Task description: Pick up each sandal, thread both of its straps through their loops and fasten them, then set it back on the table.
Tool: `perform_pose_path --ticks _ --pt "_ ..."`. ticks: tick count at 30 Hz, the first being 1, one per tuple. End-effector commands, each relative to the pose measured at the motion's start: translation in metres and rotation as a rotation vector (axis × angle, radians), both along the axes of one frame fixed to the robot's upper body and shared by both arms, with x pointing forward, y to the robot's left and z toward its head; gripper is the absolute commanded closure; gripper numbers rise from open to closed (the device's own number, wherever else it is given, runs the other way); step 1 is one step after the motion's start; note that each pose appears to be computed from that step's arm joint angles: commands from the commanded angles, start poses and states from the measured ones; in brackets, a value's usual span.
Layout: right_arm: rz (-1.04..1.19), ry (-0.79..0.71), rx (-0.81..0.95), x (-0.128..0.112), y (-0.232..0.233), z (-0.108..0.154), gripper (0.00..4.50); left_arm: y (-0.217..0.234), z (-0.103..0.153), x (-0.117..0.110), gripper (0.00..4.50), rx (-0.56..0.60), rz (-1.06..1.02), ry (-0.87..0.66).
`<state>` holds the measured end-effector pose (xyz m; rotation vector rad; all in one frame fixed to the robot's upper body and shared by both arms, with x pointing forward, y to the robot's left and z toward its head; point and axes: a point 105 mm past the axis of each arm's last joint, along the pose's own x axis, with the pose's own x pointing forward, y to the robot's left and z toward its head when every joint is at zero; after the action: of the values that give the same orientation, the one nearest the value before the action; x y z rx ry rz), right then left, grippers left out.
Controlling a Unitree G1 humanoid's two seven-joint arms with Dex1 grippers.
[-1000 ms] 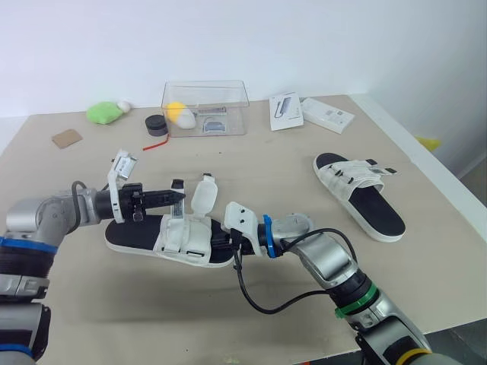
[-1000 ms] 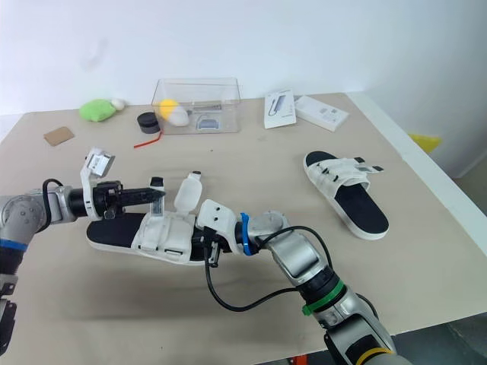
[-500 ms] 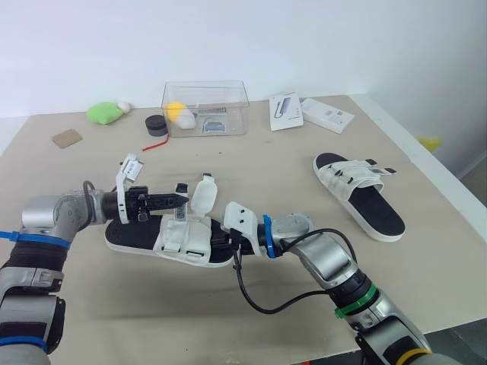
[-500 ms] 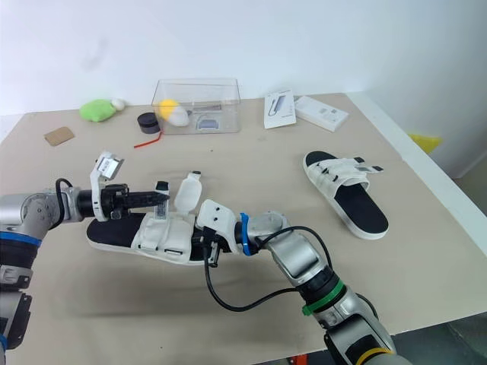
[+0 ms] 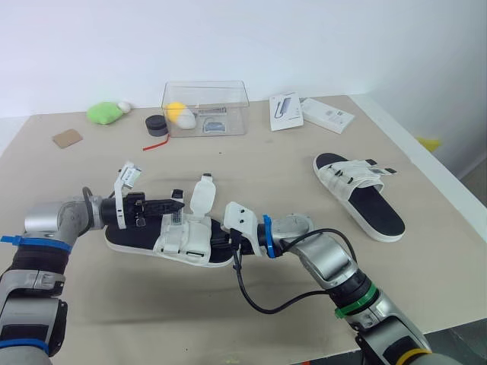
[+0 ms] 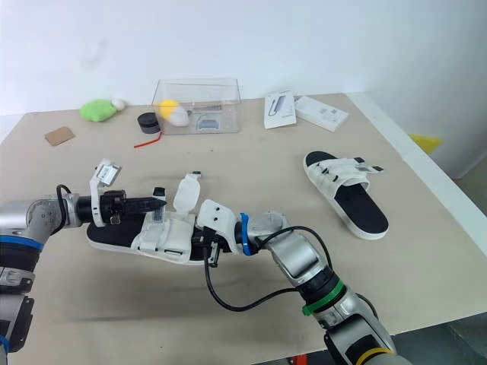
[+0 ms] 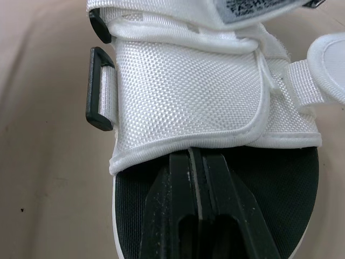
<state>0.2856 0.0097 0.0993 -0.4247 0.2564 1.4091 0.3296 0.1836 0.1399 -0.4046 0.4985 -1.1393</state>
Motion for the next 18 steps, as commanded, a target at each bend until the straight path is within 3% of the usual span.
perform_pose_path --ticks 1,18 --pt "-0.028 0.077 -0.084 -0.0039 -0.0068 -0.0274 4.50 0.0046 0.0009 0.0015 4.43 0.012 0.013 -0.024" --pt "-0.021 0.071 -0.079 -0.0039 -0.0055 -0.0267 4.50 0.0084 -0.0073 0.0027 4.43 0.074 0.022 -0.087"
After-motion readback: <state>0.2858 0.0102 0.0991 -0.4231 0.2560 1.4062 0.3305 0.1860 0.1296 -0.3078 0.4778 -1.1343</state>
